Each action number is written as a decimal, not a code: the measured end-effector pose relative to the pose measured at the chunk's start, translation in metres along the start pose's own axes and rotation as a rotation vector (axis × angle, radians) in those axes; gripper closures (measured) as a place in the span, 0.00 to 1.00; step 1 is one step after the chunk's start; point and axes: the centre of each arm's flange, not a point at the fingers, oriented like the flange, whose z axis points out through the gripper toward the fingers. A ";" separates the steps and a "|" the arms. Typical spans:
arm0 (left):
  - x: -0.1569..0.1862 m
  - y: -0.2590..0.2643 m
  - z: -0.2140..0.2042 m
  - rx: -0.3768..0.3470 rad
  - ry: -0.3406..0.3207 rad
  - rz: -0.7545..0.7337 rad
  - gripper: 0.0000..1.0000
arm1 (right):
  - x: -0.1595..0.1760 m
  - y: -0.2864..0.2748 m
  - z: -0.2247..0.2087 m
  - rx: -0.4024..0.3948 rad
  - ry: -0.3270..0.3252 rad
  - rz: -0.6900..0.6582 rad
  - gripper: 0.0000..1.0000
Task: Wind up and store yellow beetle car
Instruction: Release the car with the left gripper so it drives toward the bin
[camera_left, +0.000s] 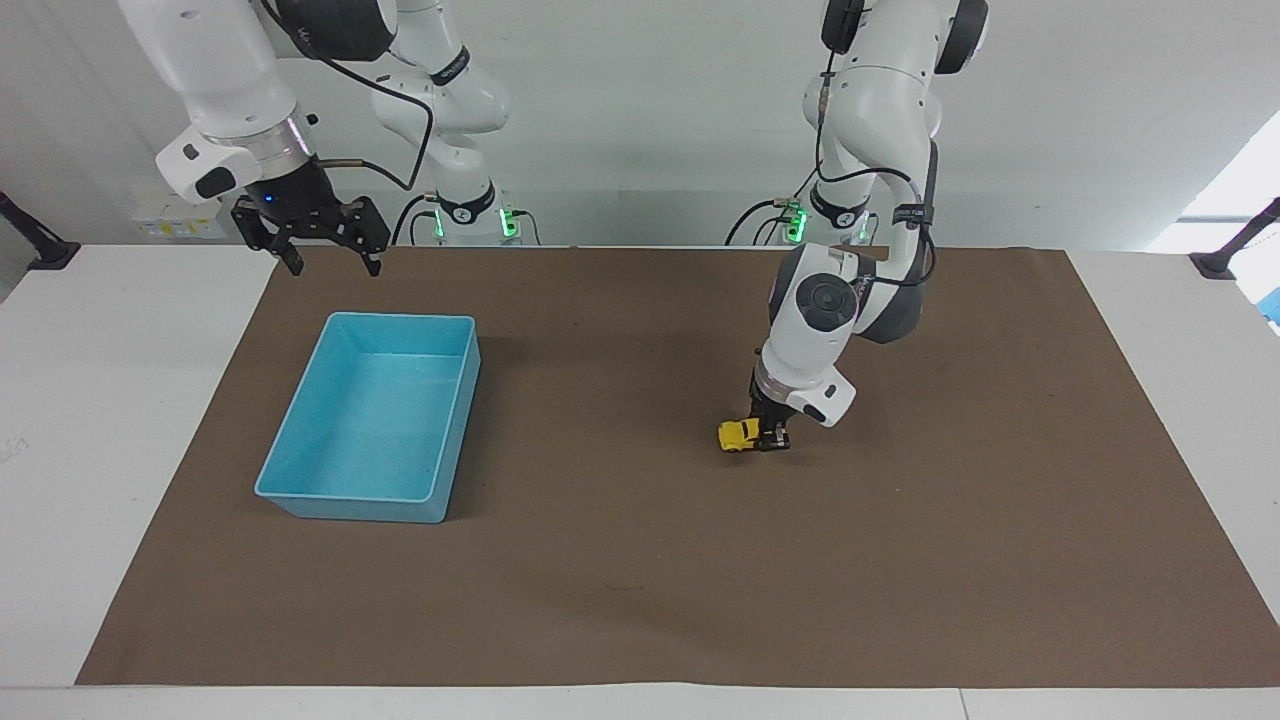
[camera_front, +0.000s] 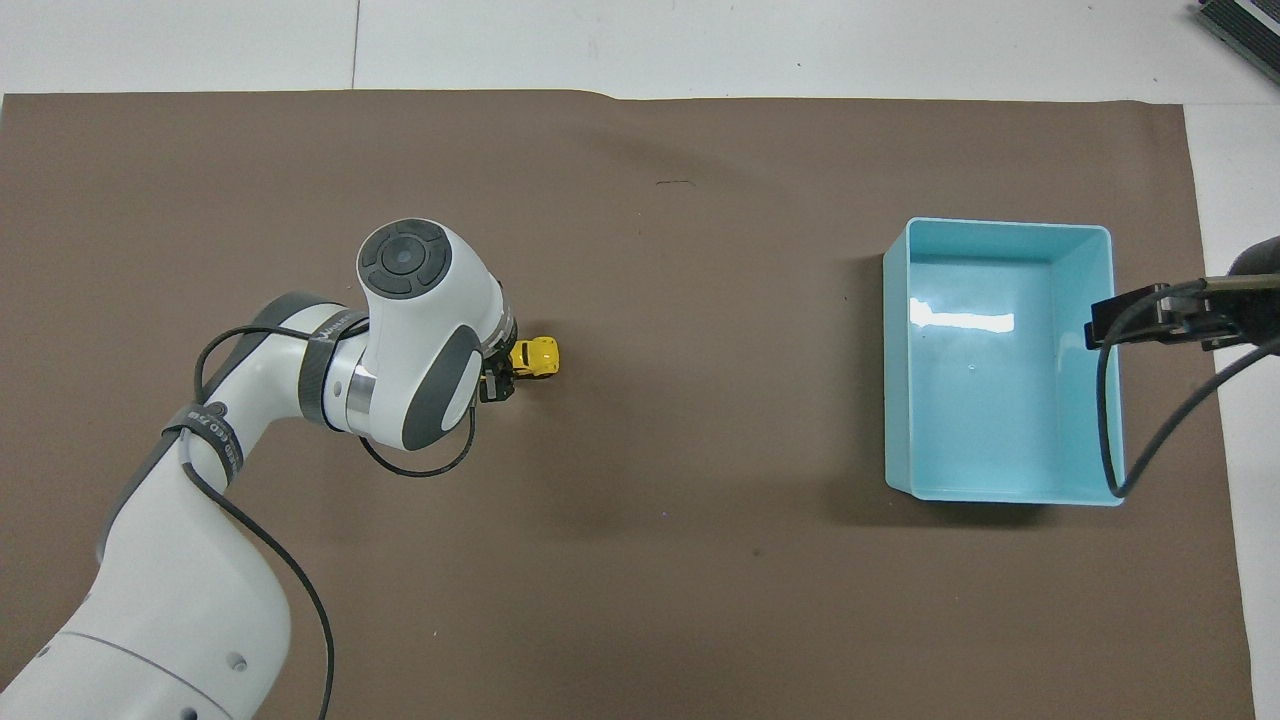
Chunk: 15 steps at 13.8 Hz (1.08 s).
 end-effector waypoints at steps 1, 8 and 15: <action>0.000 0.000 0.000 0.000 0.000 0.000 0.55 | 0.000 0.000 0.000 0.000 0.000 0.000 0.00; 0.012 0.008 -0.026 0.012 0.008 -0.015 0.00 | 0.000 0.000 0.000 0.000 0.000 0.000 0.00; 0.012 0.008 -0.030 0.011 0.007 -0.014 0.00 | 0.000 0.000 0.000 0.000 0.000 0.000 0.00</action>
